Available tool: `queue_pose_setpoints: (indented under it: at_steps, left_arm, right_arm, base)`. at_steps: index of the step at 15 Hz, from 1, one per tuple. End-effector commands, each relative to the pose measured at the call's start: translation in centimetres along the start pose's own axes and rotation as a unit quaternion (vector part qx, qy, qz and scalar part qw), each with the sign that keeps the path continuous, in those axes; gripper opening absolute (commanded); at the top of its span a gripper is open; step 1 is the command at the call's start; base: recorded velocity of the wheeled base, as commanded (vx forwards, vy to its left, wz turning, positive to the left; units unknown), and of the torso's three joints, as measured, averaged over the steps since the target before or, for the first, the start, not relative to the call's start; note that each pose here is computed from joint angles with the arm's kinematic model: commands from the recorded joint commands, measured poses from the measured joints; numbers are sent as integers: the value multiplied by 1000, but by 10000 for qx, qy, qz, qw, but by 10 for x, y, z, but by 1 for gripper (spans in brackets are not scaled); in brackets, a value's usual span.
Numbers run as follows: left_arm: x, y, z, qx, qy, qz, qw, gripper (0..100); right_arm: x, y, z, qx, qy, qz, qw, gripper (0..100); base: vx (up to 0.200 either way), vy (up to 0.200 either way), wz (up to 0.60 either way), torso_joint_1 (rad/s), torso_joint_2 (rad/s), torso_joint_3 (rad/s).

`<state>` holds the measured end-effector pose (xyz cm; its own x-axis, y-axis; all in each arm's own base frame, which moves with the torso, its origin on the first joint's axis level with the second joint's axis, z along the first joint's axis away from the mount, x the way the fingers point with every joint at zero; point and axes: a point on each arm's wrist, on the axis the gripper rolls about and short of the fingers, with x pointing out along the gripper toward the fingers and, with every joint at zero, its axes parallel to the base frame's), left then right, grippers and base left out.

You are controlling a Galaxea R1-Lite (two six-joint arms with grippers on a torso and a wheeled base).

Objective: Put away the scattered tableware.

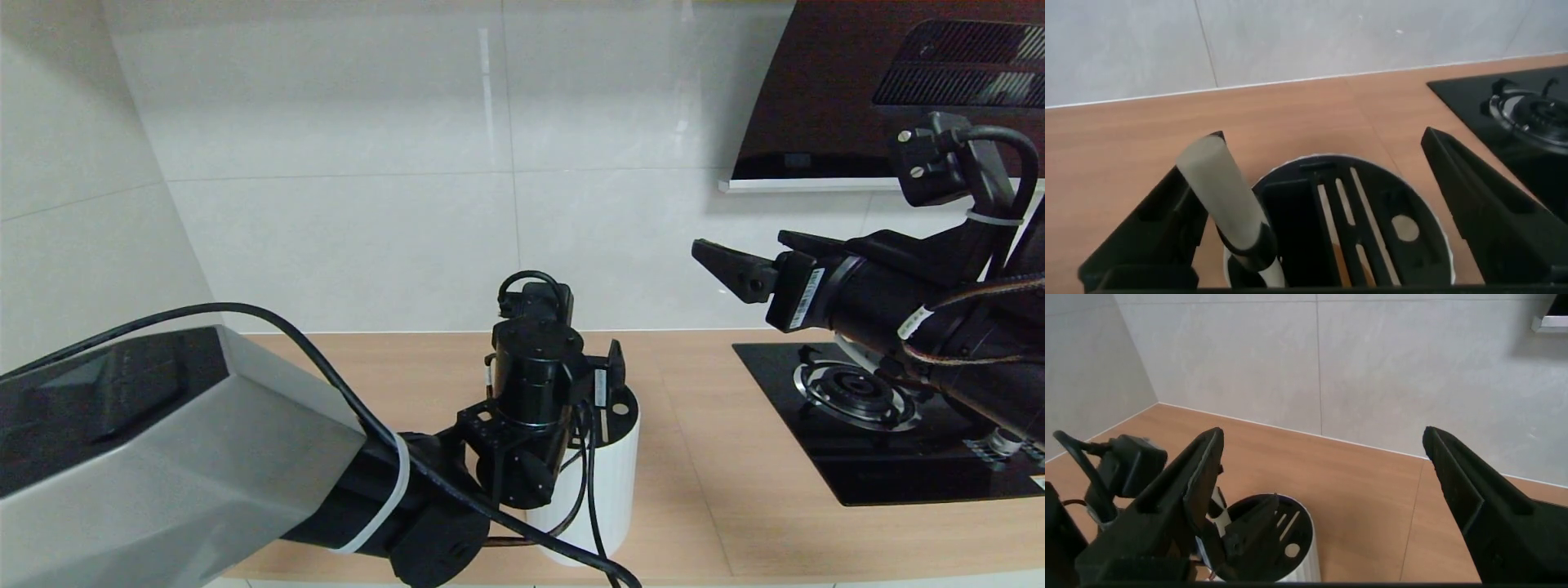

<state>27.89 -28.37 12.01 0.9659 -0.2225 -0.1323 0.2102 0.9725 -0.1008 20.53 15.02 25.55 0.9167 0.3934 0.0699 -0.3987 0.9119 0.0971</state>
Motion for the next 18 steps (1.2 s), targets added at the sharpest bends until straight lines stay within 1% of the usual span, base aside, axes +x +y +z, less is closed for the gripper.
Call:
queue_pose_setpoints:
  at_steps: [1, 2, 3, 4, 5, 6, 7, 8, 9, 10, 11, 12, 13, 14, 15, 16, 18]
  left_arm:
    - [-20, 14, 56, -590, -871, -80, 9944, 100]
    - [-32, 28, 79, -751, -1152, -108, 9904, 100]
    - [-43, 43, 97, -831, -1343, -266, 9871, 100]
    - [-51, 53, 110, -880, -1482, -430, 9841, 100]
    - [-69, 66, 130, -991, -1752, -618, 9776, 100]
    - [-85, 73, 148, -1154, -2009, -776, 9697, 100]
    - [-106, 82, 168, -1343, -2313, -1022, 9581, 100]
    - [-126, 93, 181, -1432, -2539, -1229, 9487, 100]
    - [-145, 110, 188, -1419, -2695, -1307, 9435, 100]
    - [-159, 127, 188, -1302, -2705, -1287, 9451, 100]
    - [-176, 143, 186, -1189, -2670, -1190, 9489, 100]
    - [-196, 157, 182, -1105, -2602, -1043, 9535, 100]
    - [-208, 163, 180, -1085, -2578, -963, 9553, 100]
    - [-242, 177, 170, -1053, -2406, -801, 9615, 100]
    - [-269, 184, 160, -1029, -2296, -803, 9645, 100]
    - [-292, 189, 153, -1012, -2207, -841, 9664, 100]
    - [-339, 200, 134, -966, -2081, -931, 9689, 100]
  right_arm:
    - [0, 0, 0, -2, 8, 10, 10000, 100]
    - [0, 0, 0, -2, 8, 2, 10000, 100]
    - [0, 0, 0, 0, 1, 10, 10000, 100]
    - [0, 0, 1, 4, -14, 12, 10000, 100]
    - [-1, 0, 0, 0, 1, 10, 10000, 100]
    - [-1, 0, 1, 4, -14, 12, 10000, 100]
    - [-4, -1, 4, 22, -89, 10, 10000, 100]
    - [-9, -3, 10, 47, -194, 3, 9998, 100]
    - [-14, -6, 17, 78, -318, -40, 9995, 100]
    - [-21, -10, 18, 84, -369, -90, 9992, 100]
    - [-33, -13, 20, 87, -422, -101, 9990, 100]
    - [-50, -19, 25, 114, -570, -150, 9982, 100]
    - [-60, -22, 26, 121, -617, -169, 9979, 100]
    - [-93, -29, 23, 143, -751, -166, 9969, 100]
    - [-117, -34, 21, 135, -885, -166, 9958, 100]
    - [-137, -41, 14, 71, -909, -268, 9955, 100]
    - [-173, -59, -4, -142, -742, -892, 9931, 100]
  base:
    - [0, 0, 0, 0, 0, 0]
    - [0, 0, 0, 0, 0, 0]
    - [0, 0, 0, 0, 0, 0]
    - [0, 0, 0, 0, 0, 0]
    - [0, 0, 0, 0, 0, 0]
    - [0, 0, 0, 0, 0, 0]
    - [0, 0, 0, 0, 0, 0]
    - [0, 0, 0, 0, 0, 0]
    - [0, 0, 0, 0, 0, 0]
    - [0, 0, 0, 0, 0, 0]
    - [0, 0, 0, 0, 0, 0]
    - [0, 0, 0, 0, 0, 0]
    - [0, 0, 0, 0, 0, 0]
    - [0, 0, 0, 0, 0, 0]
    - [0, 0, 0, 0, 0, 0]
    - [0, 0, 0, 0, 0, 0]
    - [0, 0, 0, 0, 0, 0]
